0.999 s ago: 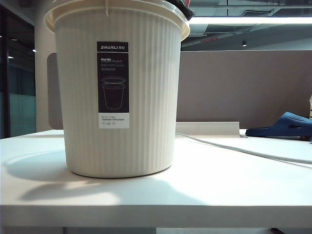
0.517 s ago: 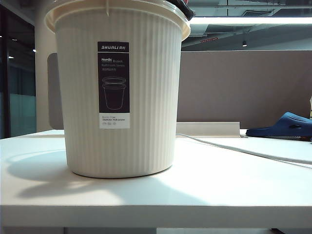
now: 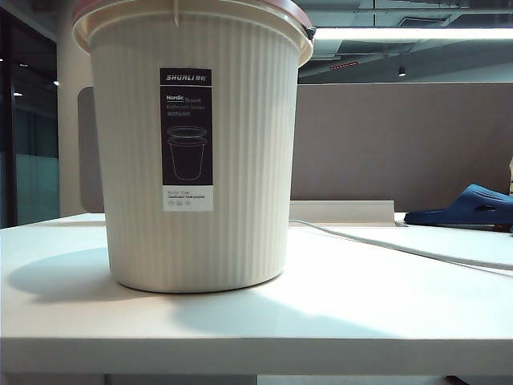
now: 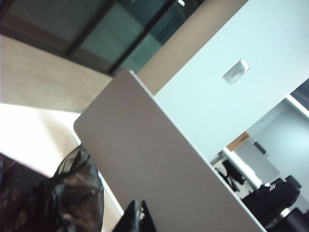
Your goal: Open the ring lid of the trash can, pull out the black garbage bag inside, and place it on the table.
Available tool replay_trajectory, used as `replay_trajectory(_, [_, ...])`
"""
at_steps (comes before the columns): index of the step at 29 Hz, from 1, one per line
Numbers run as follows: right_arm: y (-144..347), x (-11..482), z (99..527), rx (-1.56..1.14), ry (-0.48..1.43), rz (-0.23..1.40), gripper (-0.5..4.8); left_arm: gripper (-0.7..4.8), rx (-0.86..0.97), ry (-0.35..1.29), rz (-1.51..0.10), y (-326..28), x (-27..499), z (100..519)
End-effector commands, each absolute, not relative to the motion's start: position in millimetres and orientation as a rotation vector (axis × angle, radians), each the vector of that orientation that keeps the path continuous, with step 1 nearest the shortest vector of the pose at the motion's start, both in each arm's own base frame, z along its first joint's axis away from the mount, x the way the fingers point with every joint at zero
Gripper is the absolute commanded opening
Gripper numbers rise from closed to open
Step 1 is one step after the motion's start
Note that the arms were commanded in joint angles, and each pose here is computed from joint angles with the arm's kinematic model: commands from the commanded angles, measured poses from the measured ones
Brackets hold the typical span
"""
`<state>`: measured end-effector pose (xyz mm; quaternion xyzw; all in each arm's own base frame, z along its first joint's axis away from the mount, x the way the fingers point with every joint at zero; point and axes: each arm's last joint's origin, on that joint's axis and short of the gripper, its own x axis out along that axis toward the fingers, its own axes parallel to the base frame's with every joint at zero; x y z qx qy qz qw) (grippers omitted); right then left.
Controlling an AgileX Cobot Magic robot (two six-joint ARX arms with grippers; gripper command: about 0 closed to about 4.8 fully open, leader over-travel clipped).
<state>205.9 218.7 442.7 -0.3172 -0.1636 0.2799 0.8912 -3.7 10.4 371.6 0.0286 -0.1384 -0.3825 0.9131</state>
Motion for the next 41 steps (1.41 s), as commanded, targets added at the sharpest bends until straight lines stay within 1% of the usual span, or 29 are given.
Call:
replay_trajectory(1, [208, 196, 456, -0.596, -0.355, 0.573, -0.05, -0.05, 0.224, -0.243, -0.897, 3, -2, 359])
replay_trajectory(3, [204, 190, 460, -0.569, -0.348, 0.581, -0.05, 0.06, 0.359, -0.217, -0.951, -5, 2, 350])
replay_trajectory(6, [194, 180, 466, -0.541, -0.339, 0.590, -0.05, 0.10, 0.466, -0.142, -0.954, -21, 15, 339])
replay_trajectory(9, [181, 167, 470, -0.491, -0.292, 0.614, -0.05, 0.45, 0.597, -0.102, -0.962, -39, 29, 336])
replay_trajectory(10, [179, 164, 470, -0.470, -0.271, 0.625, -0.05, 0.68, 0.628, -0.092, -0.967, -47, 35, 336])
replay_trajectory(12, [172, 156, 471, -0.435, -0.228, 0.646, -0.05, 0.87, 0.665, -0.081, -0.944, -60, 46, 338])
replay_trajectory(19, [155, 137, 468, -0.411, -0.114, 0.693, -0.05, 0.96, 0.825, -0.148, -0.885, -99, 77, 341])
replay_trajectory(22, [150, 130, 463, -0.428, -0.048, 0.717, -0.05, 1.25, 0.855, -0.151, -0.845, -113, 88, 340])
replay_trajectory(26, [145, 125, 457, -0.450, 0.018, 0.749, -0.05, 1.26, 0.870, -0.184, -0.831, -125, 97, 341])
replay_trajectory(27, [145, 125, 455, -0.446, 0.039, 0.771, -0.05, 1.33, 0.877, -0.198, -0.828, -128, 100, 341])
replay_trajectory(30, [145, 123, 450, -0.426, 0.100, 0.823, -0.05, 1.98, 0.868, -0.218, -0.821, -135, 105, 341])
replay_trajectory(36, [145, 119, 440, -0.384, 0.230, 0.922, -0.05, 1.98, 0.878, -0.201, -0.826, -141, 110, 338])
replay_trajectory(41, [144, 119, 437, -0.358, 0.269, 0.927, -0.05, 1.98, 0.927, -0.199, -0.832, -144, 112, 334])
